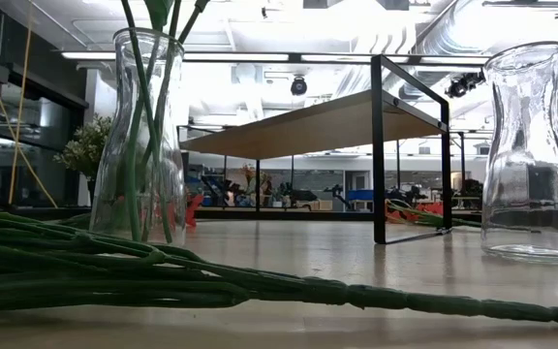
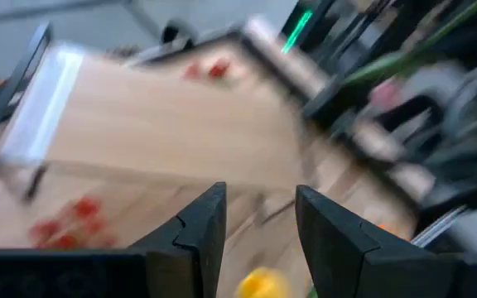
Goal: Pick and place flowers into a vace then onto a shelf
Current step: Put the pink tulip into the left transparent vase
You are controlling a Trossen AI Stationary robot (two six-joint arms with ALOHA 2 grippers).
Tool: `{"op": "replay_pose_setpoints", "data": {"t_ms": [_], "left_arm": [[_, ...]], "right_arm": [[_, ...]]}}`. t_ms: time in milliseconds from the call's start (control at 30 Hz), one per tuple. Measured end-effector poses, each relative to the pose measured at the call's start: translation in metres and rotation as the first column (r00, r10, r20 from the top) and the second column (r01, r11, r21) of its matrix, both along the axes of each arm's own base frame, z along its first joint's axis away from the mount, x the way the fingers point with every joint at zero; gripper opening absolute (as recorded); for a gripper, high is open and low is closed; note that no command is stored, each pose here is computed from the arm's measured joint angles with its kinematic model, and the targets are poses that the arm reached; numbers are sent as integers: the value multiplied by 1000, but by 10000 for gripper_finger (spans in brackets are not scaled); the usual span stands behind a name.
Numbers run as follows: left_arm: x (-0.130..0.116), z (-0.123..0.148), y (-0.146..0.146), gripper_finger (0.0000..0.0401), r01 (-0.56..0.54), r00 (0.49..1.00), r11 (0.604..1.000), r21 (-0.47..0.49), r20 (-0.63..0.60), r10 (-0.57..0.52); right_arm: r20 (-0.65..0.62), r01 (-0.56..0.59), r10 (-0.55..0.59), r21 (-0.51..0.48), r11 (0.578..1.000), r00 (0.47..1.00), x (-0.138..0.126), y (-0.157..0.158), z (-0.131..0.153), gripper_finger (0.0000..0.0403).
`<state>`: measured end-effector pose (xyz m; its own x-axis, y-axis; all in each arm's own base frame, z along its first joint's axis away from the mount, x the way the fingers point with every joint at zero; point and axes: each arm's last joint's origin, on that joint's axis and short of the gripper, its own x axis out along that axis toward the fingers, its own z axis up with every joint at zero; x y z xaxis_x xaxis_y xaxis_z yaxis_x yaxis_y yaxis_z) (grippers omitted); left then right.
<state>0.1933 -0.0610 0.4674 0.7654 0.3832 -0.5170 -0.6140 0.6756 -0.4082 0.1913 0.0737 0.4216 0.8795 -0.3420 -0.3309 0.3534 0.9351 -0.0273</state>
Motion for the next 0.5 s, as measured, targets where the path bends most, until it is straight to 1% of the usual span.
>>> {"op": "replay_pose_setpoints", "data": {"t_ms": [133, 233, 367, 500], "left_arm": [[-3, 26, 2, 179, 26, 991, 1000, 13, 133, -28], [-1, 38, 1, 179, 47, 973, 999, 28, 223, -52], [4, 47, -1, 179, 68, 950, 997, 26, 303, -72], [5, 51, -3, 179, 95, 934, 995, -1, 347, -89]], "right_arm": [[30, 25, -21, -164, 986, 999, 5, -5, 9, 3], [51, 44, -31, -296, 954, 998, 9, -6, 17, 2], [58, 78, -57, -465, 882, 997, 17, -4, 26, 3], [10, 74, -85, -610, 789, 996, 28, 0, 27, 3]]}}
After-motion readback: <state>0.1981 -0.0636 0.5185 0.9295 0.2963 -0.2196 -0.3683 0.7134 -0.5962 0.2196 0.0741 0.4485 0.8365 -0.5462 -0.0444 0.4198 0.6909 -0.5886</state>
